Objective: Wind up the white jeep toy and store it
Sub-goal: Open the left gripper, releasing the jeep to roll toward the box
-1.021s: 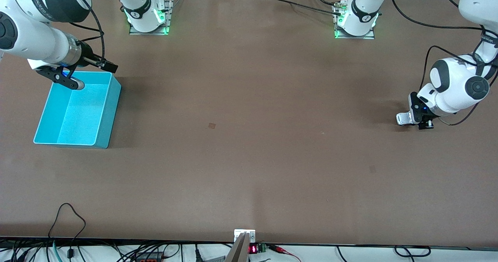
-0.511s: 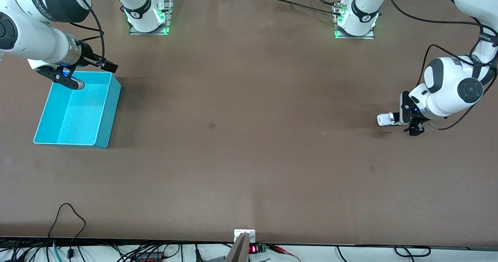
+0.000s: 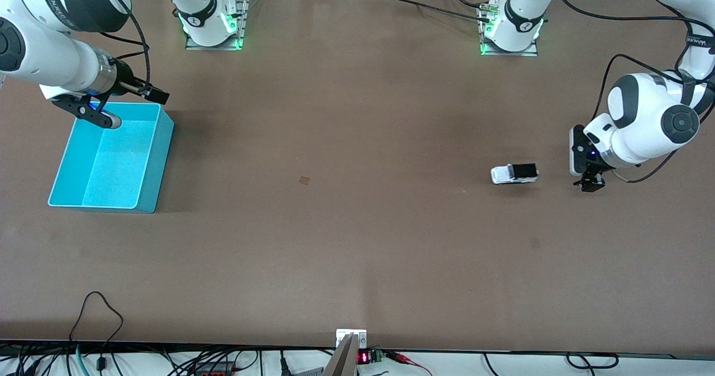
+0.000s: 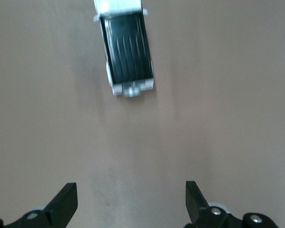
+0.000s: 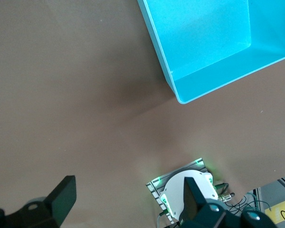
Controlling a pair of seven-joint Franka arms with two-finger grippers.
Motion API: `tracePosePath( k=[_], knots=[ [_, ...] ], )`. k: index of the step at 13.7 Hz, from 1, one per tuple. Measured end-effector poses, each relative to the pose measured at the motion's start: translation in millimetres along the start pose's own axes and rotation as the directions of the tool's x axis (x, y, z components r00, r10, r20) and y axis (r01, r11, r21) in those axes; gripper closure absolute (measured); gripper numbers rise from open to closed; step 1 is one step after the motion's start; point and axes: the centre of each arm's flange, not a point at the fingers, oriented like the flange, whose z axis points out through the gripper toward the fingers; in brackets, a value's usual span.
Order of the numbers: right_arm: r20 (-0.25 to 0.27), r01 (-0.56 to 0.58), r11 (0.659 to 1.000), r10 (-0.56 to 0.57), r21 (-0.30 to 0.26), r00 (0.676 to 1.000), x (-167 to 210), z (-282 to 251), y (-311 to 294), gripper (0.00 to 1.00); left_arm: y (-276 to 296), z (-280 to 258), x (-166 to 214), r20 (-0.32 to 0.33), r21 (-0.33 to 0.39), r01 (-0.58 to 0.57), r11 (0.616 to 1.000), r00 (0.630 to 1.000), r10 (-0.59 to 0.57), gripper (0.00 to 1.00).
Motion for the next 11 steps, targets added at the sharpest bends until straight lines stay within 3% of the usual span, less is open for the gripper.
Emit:
tracePosePath(
  k=[5, 11],
  knots=[
    [0.000, -0.001, 1.000, 0.001, 0.000, 1.000, 0, 0, 0, 0.00, -19, -32, 51, 0.005, -0.015, 0.019, 1.000, 1.000, -0.018, 0.00],
    [0.000, -0.001, 1.000, 0.001, 0.000, 1.000, 0, 0, 0, 0.00, -36, -74, 94, 0.025, -0.047, 0.214, 0.976, 0.977, -0.213, 0.00]
  ],
)
